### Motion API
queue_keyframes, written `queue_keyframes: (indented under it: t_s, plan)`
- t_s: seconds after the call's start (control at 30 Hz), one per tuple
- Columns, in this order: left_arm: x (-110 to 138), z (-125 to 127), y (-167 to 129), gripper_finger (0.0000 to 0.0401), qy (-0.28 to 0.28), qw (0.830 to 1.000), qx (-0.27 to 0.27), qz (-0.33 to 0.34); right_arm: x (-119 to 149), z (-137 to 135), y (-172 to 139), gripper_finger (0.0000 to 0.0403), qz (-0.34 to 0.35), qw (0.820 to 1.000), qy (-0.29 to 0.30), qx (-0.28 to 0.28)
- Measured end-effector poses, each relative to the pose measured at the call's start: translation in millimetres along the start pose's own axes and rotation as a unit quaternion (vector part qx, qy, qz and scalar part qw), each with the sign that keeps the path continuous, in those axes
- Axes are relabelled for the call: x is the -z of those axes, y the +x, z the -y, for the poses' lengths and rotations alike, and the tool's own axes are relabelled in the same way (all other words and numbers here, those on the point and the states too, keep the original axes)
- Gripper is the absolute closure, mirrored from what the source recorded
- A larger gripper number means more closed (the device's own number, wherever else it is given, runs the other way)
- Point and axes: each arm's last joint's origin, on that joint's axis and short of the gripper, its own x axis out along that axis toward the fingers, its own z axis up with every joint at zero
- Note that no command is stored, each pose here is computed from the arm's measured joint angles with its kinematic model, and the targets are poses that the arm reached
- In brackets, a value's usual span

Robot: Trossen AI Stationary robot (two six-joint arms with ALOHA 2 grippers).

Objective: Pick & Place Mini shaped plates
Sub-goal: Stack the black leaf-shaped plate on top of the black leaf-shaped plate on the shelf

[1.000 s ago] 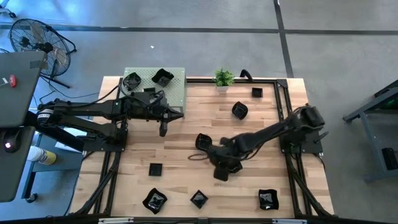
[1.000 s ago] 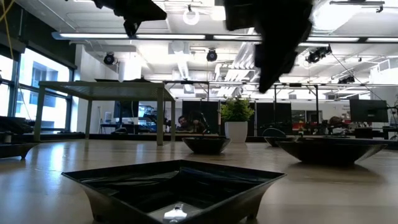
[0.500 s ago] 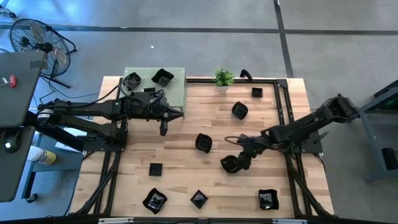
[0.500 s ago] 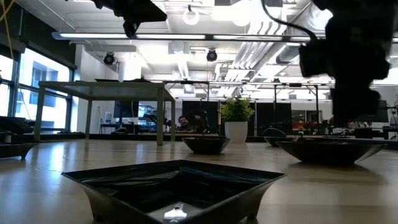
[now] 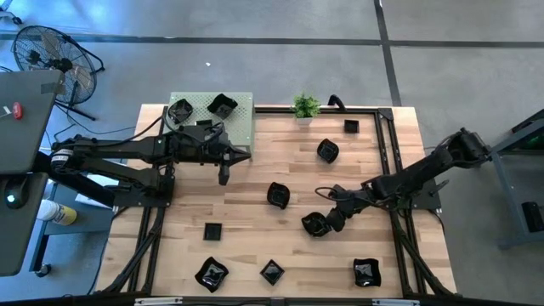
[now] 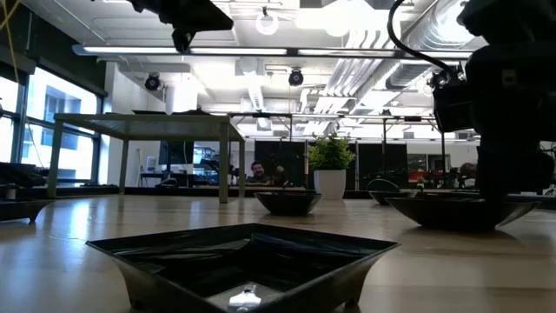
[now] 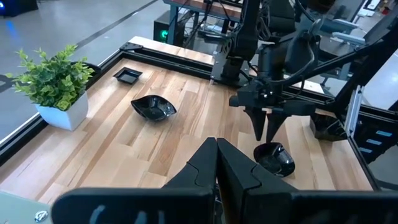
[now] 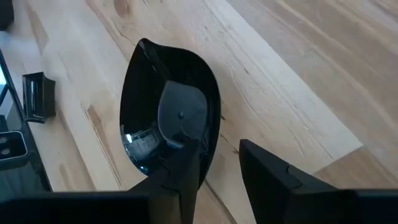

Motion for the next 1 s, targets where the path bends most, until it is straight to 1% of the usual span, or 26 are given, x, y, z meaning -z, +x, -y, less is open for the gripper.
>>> queue_keyframes:
  t_s: [0.2, 0.73, 0.87, 1.0]
  plan:
    - [0.0, 0.0, 0.0, 0.04, 0.002, 1.0, 0.0, 0.0, -0.9, 0.7, 0.2, 0.0325, 0.001, 1.0, -0.006, 0.002]
    - [0.0, 0.0, 0.0, 0.04, 0.003, 1.0, 0.0, 0.0, -2.7, 2.0, 0.2, 0.0362, -0.006, 1.0, -0.001, 0.001]
    - [0.3, -0.1, 0.0, 0.04, 0.003, 1.0, -0.001, -0.002, -2.5, 0.4, 0.2, 0.0358, -0.016, 1.0, 0.011, -0.011]
    - [1.4, -0.3, 0.0, 0.04, 0.003, 1.0, -0.002, -0.007, -2.2, -0.1, 0.2, 0.0332, -0.022, 0.999, 0.022, -0.016]
